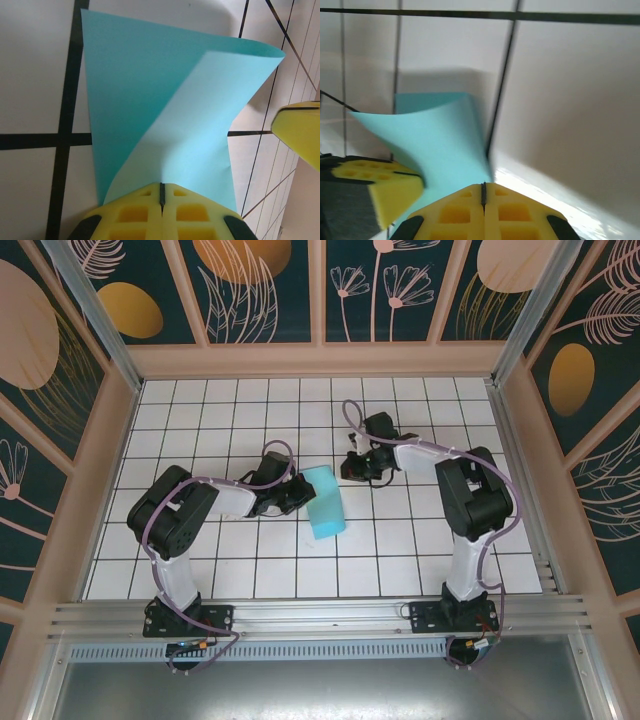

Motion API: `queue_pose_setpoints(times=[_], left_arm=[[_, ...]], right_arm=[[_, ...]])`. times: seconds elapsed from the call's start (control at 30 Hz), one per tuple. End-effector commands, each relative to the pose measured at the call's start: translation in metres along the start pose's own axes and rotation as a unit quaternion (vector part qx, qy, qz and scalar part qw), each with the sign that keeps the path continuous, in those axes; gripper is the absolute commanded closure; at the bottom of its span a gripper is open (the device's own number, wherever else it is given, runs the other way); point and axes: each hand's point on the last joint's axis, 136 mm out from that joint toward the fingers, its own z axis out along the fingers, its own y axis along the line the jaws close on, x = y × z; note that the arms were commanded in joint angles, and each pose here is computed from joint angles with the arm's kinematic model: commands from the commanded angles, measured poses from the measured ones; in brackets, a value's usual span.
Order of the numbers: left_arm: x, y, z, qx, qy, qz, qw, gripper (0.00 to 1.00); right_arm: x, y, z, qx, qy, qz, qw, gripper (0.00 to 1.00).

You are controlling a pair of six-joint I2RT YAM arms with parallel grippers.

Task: Fold a paper plane with a square sheet of paper (pick it up from the middle)
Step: Fold the square sheet of paper in half at the center of the table.

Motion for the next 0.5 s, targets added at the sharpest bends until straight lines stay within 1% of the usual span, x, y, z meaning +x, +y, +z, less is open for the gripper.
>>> queue_pose_setpoints(times=[0.0, 0.17, 0.23, 0.33, 0.4, 0.47], left_arm=[[0.061, 0.142, -0.009, -0.234, 0.071, -0.074, 0.967, 1.0], [0.061, 0.143, -0.009, -0.235, 0.072, -0.075, 0.966, 1.0], [0.061, 0.143, -0.009, -0.236, 0.073, -0.075, 0.966, 1.0], [0.063, 0.145, -0.01, -0.239, 0.074, -0.076, 0.965, 1.0], [0.065, 0.146, -0.01, -0.238, 0.076, -0.077, 0.965, 1.0], [0.068, 0.147, -0.009, -0.232, 0.079, -0.082, 0.966, 1.0]], right_arm=[[0.0, 0.024, 0.014, -0.029, 0.008, -0.013, 0.999, 1.0], [0.002, 0.023, 0.037, -0.043, 0.027, -0.003, 0.999, 1.0], [0.002, 0.017, 0.041, -0.035, 0.03, 0.002, 0.999, 1.0], [-0.001, -0.003, 0.042, -0.012, 0.019, 0.02, 1.0, 1.0], [-0.007, -0.025, 0.04, 0.01, 0.005, 0.054, 0.999, 1.0], [-0.016, -0.048, 0.033, 0.046, -0.013, 0.092, 0.995, 1.0]])
